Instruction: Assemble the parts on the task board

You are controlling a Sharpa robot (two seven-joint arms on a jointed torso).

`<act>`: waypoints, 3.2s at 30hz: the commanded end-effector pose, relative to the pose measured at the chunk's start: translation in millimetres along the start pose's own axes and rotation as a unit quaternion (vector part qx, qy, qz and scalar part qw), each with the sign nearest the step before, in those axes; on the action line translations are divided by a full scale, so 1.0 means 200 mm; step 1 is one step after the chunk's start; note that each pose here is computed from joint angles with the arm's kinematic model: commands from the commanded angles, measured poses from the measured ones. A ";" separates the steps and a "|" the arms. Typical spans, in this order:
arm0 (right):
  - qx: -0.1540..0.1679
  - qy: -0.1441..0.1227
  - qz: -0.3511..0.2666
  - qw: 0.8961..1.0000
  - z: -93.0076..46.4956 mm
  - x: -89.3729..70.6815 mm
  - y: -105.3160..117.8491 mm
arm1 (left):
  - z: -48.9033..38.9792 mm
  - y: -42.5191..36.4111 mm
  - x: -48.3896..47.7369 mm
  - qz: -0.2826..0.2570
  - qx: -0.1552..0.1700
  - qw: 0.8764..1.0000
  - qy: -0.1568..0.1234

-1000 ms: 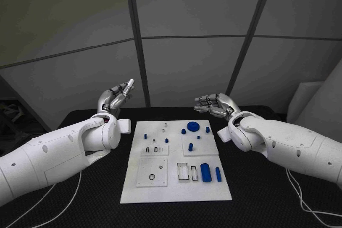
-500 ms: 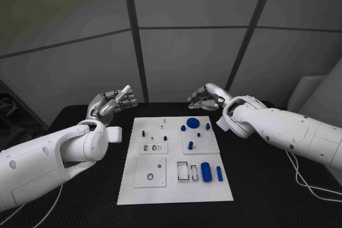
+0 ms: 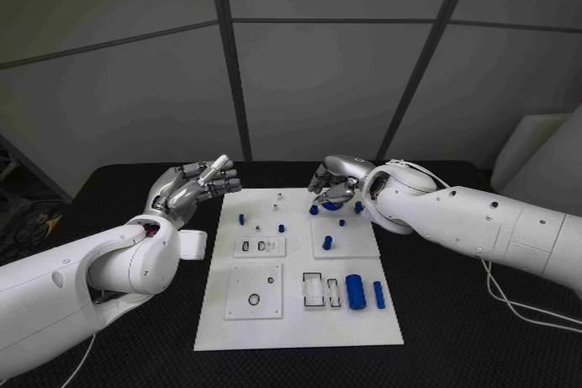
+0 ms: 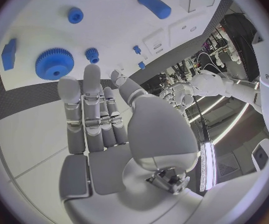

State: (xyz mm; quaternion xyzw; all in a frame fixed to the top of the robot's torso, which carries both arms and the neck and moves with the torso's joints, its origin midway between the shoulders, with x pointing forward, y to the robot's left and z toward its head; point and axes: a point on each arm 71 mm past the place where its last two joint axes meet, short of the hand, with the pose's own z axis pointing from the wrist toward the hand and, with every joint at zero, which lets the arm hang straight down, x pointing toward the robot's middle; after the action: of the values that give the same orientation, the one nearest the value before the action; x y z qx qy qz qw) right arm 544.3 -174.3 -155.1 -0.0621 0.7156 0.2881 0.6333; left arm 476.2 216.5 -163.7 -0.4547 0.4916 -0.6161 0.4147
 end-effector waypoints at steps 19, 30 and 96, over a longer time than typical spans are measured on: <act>0.013 0.043 -0.076 0.996 0.01 0.02 0.02 | -0.022 -0.024 0.026 0.003 0.006 1.000 0.018; 0.021 0.052 -0.085 0.995 0.02 0.03 0.01 | -0.026 -0.025 0.023 0.002 0.003 1.000 0.021; -0.008 -0.038 -0.069 0.997 0.30 0.03 0.23 | -0.031 -0.053 0.033 0.000 -0.001 1.000 0.030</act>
State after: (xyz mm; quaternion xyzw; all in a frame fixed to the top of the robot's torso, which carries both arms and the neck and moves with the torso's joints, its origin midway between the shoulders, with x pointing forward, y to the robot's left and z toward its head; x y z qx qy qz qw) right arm 575.1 -106.1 -146.4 -0.1000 0.6755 0.2513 0.6860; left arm 468.4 214.8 -155.1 -0.4432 0.5035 -0.6234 0.4018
